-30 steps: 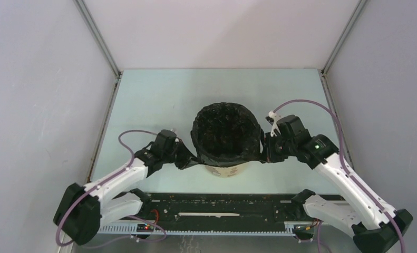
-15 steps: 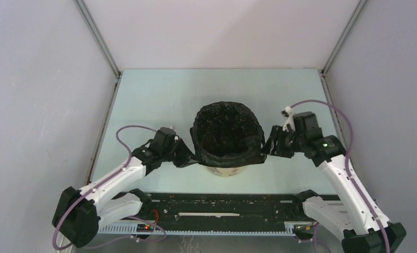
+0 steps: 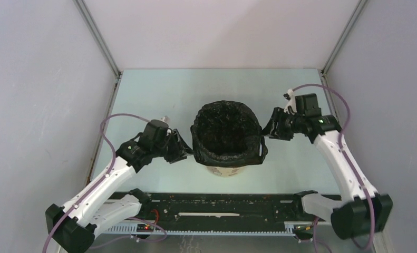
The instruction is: Put the trash bags into the trash bin
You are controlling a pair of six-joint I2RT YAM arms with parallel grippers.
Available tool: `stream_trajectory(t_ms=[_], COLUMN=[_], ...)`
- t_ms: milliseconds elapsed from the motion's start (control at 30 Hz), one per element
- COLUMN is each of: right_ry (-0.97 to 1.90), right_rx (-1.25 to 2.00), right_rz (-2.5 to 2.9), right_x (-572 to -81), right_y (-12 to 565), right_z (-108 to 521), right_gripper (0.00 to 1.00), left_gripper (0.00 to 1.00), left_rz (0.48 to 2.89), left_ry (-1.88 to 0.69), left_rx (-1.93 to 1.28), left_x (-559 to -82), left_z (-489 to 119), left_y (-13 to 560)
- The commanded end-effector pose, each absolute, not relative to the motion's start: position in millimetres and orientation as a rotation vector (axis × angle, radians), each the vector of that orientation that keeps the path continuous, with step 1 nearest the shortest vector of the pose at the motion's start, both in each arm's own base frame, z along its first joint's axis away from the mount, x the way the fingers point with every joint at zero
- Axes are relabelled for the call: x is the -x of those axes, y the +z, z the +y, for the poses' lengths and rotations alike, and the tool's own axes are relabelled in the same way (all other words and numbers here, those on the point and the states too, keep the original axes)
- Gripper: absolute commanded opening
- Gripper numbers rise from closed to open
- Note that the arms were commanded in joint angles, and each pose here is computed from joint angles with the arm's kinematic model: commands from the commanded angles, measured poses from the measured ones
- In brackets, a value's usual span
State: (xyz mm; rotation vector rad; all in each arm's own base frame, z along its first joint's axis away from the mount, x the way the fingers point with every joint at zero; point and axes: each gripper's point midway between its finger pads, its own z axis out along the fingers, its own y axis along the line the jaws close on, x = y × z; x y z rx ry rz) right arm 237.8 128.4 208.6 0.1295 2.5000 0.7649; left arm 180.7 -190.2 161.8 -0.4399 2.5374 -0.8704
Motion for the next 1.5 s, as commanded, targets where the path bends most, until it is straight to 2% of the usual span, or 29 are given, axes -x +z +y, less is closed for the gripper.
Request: stream_trajectory(t_ms=[0, 67, 133, 267, 433, 567, 700, 800, 900, 1067, 1200, 1300, 1467], right_ry=[0.791, 0.751, 0.77, 0.722, 0.463, 0.451, 0.486, 0.526, 0.574, 0.553, 0.434, 0.392, 0.41], right_rx=[-0.158, -0.172, -0.161, -0.146, -0.104, -0.028, 0.218, 0.452, 0.614, 0.662, 0.563, 0.494, 0.35], right_rz=[2.512, 2.567, 2.628, 2.669, 2.543, 2.413, 2.315, 2.291, 2.331, 2.378, 2.283, 2.218, 2.078], right_x=[-271.3, -276.4, -275.1, -266.1, -260.6, -265.7, -269.1, -264.3, -255.1, -258.4, -295.1, -323.0, -371.3], right_y=[176.8, 150.7, 135.5, 135.8, 191.6, 263.0, 312.6, 316.6, 294.5, 247.0, 217.3, 205.0, 217.1], right_z=[135.7, 132.4, 135.5, 128.8, 92.4, 94.6, 141.9, 195.6, 242.9, 278.5, 280.5, 286.4, 308.9], right_gripper=[0.52, 0.49, 0.46, 0.49, 0.69, 0.75, 0.77, 0.77, 0.75, 0.58, 0.45, 0.44, 0.46], left_gripper=[0.48, 0.47, 0.41, 0.37, 0.39, 0.45, 0.41, 0.38, 0.33, 0.3, 0.28, 0.28, 0.28], left_rz=[2.562, 2.553, 2.547, 2.527, 2.512, 2.569, 2.657, 2.691, 2.741, 2.748, 2.769, 2.771, 2.776], left_ry=[-0.801, -0.799, -0.803, -0.793, -0.813, -0.893, -0.964, -0.954, -0.939, -0.937, -0.951, -0.957, -0.946], left_rx=[0.407, 0.418, 0.432, 0.464, 0.475, 0.423, 0.393, 0.39, 0.386, 0.344, 0.348, 0.332, 0.33], left_x=[-177.3, -180.2, -184.3, -198.0, -225.9, -249.8, -261.0, -262.2, -258.5, -263.2, -259.9, -257.2, -251.9], left_z=[-181.5, -180.5, -180.1, -176.6, -175.5, -196.4, -218.5, -220.6, -219.8, -222.3, -226.4, -229.4, -231.0], left_y=[168.2, 170.4, 174.5, 179.3, 178.1, 161.2, 134.8, 117.6, 101.6, 100.5, 94.3, 95.1, 95.1])
